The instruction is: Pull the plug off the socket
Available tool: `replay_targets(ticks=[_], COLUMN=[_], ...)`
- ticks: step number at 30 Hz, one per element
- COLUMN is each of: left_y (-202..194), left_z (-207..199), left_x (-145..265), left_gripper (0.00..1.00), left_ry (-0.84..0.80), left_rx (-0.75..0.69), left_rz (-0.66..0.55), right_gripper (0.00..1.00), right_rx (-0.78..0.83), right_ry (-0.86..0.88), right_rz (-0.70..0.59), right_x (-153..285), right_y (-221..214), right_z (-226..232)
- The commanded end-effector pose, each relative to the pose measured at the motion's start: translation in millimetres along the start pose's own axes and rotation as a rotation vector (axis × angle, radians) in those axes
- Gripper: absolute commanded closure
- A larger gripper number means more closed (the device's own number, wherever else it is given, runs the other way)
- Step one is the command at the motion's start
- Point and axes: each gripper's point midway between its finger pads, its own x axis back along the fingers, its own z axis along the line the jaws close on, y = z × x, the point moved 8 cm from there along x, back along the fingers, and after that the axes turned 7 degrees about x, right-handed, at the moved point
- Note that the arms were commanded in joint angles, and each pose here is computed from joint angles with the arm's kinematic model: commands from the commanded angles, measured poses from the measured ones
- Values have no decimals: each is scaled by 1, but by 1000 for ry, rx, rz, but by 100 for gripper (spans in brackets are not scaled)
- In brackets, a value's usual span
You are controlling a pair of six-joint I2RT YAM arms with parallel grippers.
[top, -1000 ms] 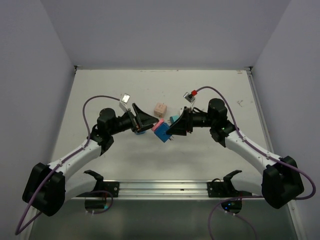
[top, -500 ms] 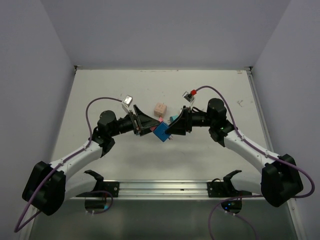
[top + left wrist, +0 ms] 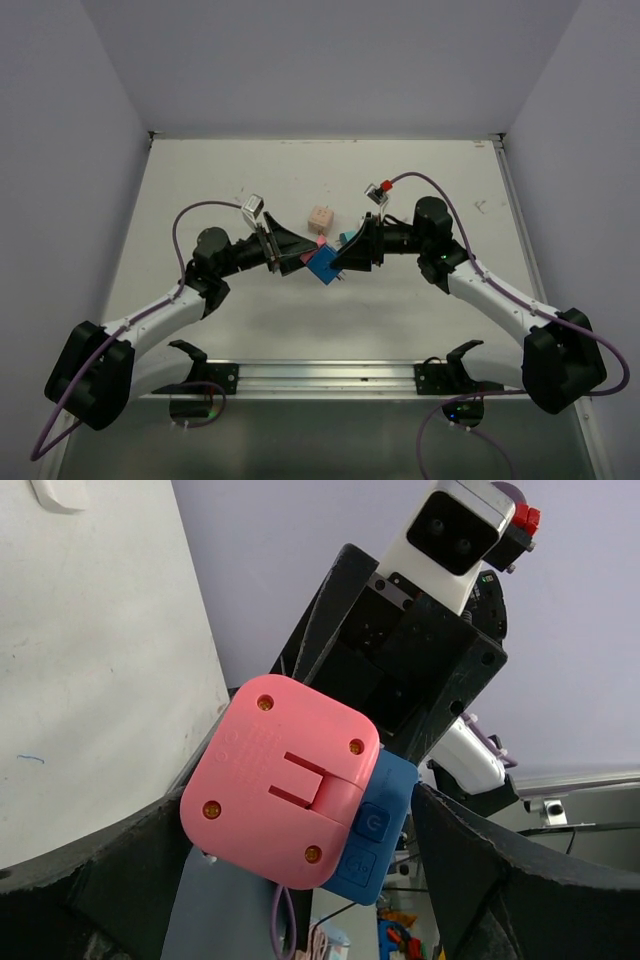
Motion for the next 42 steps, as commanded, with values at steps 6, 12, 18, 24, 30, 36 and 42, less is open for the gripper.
replay_targets(ticks=[6, 12, 18, 24, 30, 36, 42], left_y=[-1, 4, 15, 17, 18, 22, 24], left_z=[-19, -22, -22, -26, -28, -31, -27], left_x=[2, 6, 12, 11, 11, 12, 19], left_gripper=[12, 14, 16, 16, 16, 16, 14], left_ry=[-107, -114, -99, -106, -94, -27, 28], left_rx=[26, 21, 0, -20, -72, -218, -323], left_rz=[-11, -40, -88, -87, -85, -131, -206], right_gripper=[100, 100, 100, 100, 100, 100, 100], right_rx=[87, 81, 68, 53, 30, 5, -18], right_ry=[-1, -21, -31, -40, -52, -53, -32], right_rz=[-3, 27, 45, 54, 63, 53, -30], right_x=[4, 6, 8, 8, 8, 7, 3], right_y=[3, -8, -16, -21, -27, -29, -21], right_z=[7, 2, -1, -5, -10, -12, -9])
